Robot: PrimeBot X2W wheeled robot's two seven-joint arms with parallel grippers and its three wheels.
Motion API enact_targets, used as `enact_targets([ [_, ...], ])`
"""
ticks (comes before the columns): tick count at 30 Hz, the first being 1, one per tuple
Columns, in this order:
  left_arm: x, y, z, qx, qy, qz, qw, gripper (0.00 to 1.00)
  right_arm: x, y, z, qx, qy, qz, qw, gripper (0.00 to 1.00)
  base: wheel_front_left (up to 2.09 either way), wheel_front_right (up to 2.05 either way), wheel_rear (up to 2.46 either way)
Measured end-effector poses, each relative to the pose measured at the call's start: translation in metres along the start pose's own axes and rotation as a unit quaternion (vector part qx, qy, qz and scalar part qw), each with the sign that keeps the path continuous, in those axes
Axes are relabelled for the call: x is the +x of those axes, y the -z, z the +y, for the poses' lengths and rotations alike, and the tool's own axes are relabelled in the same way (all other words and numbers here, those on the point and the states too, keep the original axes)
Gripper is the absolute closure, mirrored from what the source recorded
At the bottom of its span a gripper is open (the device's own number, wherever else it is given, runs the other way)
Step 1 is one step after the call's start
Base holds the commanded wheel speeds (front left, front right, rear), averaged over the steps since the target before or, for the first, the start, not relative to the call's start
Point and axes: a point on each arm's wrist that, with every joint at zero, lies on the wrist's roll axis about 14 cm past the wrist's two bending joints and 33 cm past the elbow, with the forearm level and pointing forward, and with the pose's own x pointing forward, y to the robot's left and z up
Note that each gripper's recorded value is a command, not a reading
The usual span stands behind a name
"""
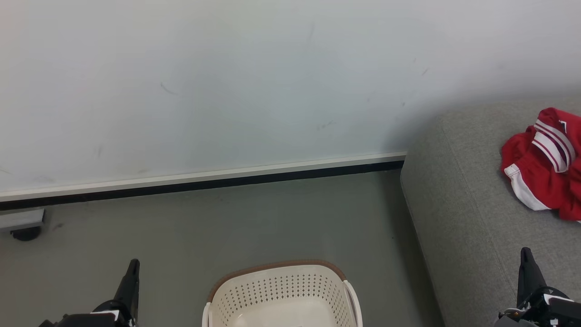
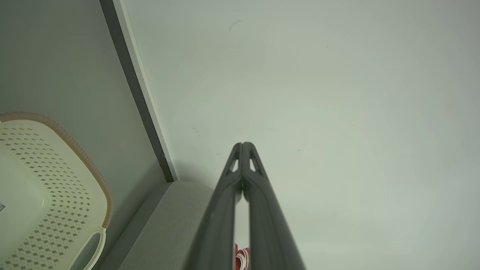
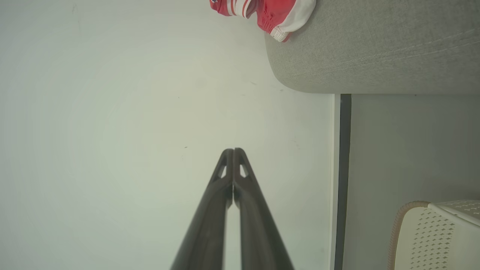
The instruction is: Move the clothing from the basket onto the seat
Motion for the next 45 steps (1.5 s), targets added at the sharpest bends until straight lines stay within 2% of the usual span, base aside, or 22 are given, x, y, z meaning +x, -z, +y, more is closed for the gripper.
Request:
enact_targets([
  [45,0.0,0.0,-0.0001,0.0,0.0,0.0,1.0,1.0,0.0,0.0001,0.0001,0.0,0.0,0.0,1.0,1.0,0.0,0.0,0.0],
])
